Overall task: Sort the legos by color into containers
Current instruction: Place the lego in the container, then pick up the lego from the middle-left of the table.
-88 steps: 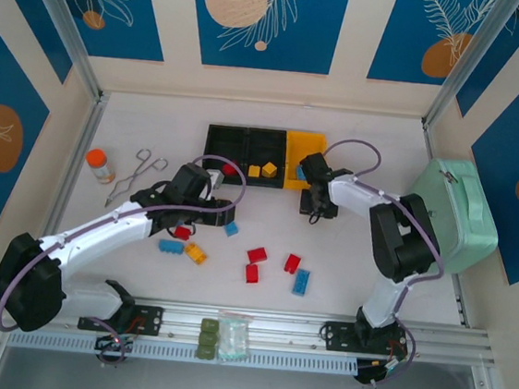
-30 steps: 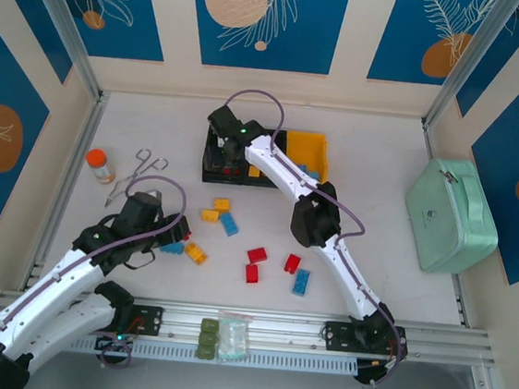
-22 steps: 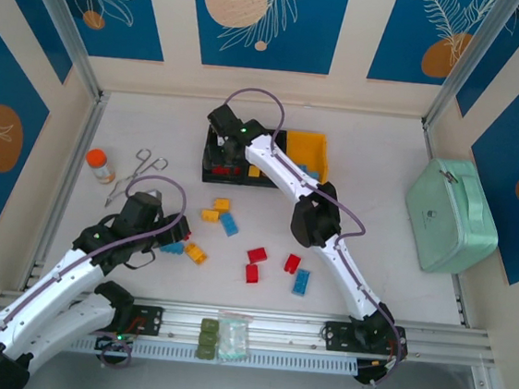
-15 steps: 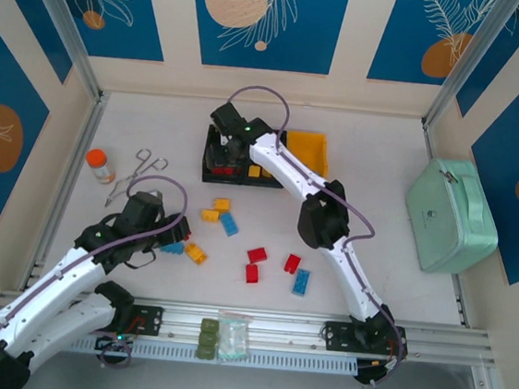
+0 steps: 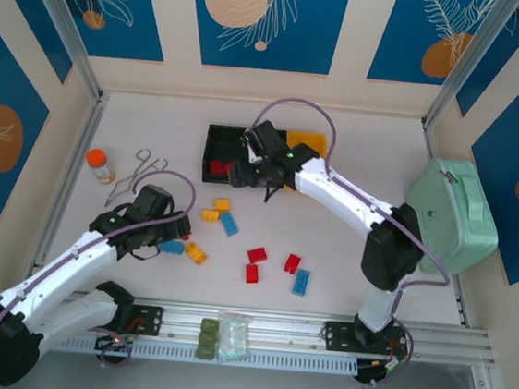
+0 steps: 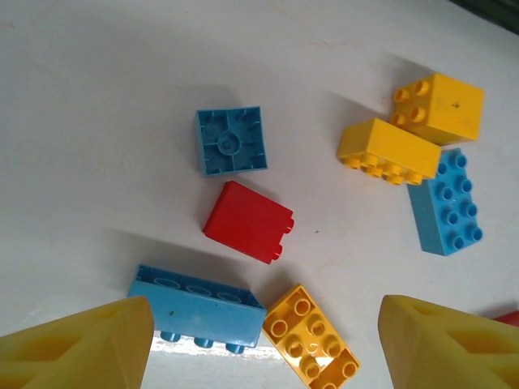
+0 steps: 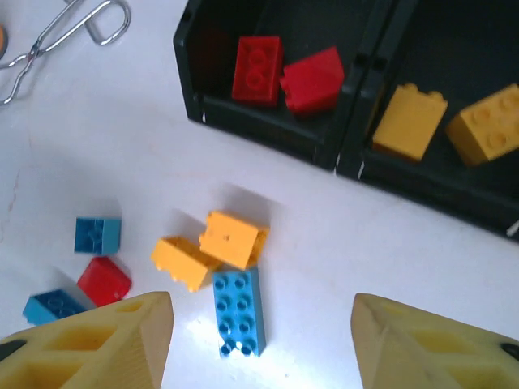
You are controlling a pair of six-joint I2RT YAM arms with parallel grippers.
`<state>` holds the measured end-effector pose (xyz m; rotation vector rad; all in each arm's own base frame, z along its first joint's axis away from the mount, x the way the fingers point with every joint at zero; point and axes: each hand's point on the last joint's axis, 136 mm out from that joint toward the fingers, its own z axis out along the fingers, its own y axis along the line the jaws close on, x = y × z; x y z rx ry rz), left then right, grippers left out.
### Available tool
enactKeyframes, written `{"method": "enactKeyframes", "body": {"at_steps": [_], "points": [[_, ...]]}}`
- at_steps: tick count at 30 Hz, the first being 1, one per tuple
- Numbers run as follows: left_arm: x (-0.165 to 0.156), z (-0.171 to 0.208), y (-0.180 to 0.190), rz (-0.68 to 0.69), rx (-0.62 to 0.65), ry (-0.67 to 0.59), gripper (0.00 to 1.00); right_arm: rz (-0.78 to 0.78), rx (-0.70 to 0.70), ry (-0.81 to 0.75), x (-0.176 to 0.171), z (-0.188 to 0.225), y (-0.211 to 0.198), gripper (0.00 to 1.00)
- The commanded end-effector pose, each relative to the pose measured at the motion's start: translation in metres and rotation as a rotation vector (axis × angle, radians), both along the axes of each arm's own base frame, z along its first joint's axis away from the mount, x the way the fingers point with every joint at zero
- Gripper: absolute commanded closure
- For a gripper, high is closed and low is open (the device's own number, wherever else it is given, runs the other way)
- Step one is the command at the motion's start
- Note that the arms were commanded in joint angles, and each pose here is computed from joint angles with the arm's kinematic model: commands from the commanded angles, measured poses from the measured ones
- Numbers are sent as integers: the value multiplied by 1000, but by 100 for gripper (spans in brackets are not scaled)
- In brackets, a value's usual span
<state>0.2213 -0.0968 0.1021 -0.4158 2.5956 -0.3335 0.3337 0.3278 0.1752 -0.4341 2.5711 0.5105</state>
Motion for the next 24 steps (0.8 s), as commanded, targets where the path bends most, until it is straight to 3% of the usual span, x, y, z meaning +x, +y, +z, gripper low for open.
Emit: {"method": "enactKeyframes", "body": {"at_steps": [1, 11, 24], "points": [[14, 5, 7, 11, 57, -14, 26, 24, 79, 7, -26, 7, -5, 39], [52, -22, 9, 11, 136, 26, 25, 53, 174, 52, -108, -15, -43, 39], [83, -53, 11, 16, 203, 85, 39, 112, 229, 57, -146, -24, -37, 40]]}}
